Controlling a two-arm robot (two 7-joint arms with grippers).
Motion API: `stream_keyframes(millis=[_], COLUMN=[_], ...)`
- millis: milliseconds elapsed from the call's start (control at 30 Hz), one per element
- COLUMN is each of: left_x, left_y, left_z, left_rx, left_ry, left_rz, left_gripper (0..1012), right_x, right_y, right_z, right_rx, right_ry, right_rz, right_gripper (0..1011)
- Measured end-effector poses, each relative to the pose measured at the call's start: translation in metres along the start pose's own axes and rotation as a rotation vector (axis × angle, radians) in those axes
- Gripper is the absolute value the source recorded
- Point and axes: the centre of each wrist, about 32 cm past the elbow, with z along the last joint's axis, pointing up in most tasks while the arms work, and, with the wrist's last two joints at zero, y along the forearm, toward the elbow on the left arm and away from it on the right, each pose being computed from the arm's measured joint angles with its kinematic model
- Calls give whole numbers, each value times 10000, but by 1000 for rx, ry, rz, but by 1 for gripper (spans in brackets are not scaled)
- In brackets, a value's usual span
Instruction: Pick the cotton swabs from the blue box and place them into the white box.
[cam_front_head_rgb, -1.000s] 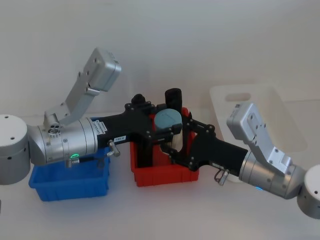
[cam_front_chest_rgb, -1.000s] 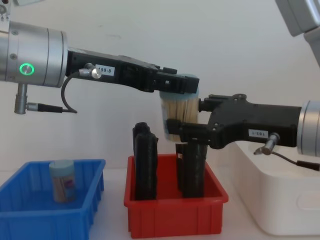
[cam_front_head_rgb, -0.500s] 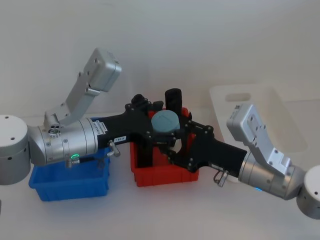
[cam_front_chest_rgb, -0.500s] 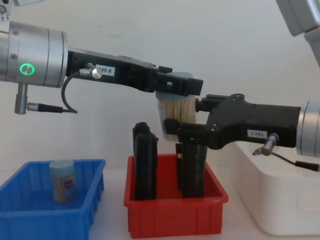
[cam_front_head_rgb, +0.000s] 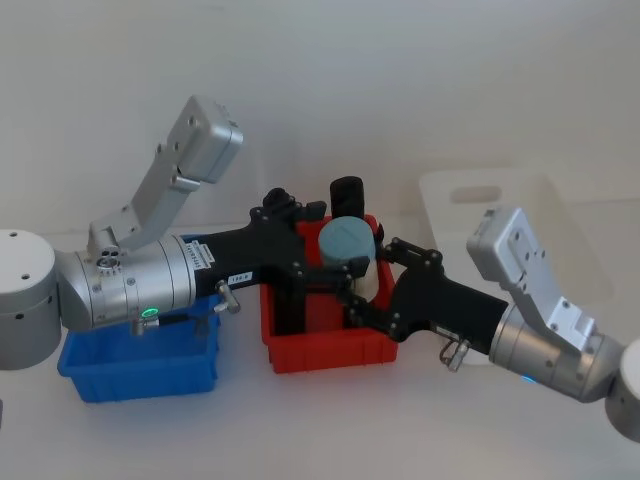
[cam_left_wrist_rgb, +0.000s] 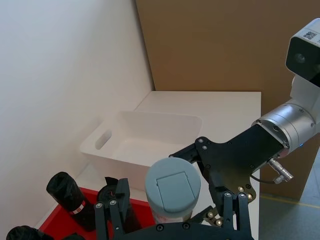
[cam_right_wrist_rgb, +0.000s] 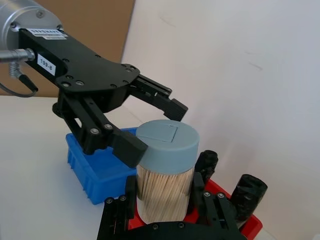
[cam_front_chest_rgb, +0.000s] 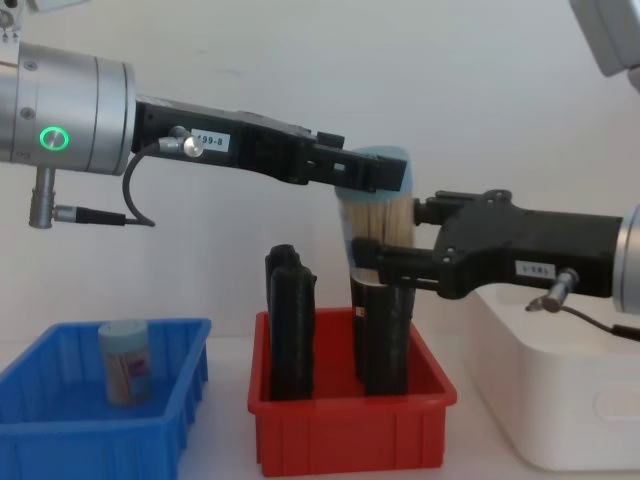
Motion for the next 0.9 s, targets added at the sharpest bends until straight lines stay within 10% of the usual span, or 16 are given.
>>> stream_keyframes(millis=[900], left_x=[0], left_y=[0], left_z=[0], left_rx=[0], left_ry=[0], left_rz=[0], left_gripper=[1004], right_x=[152], right_y=[-412], right_z=[-192], right_rx=[-58], right_ry=[53], right_rz=[-369], right_gripper=[654])
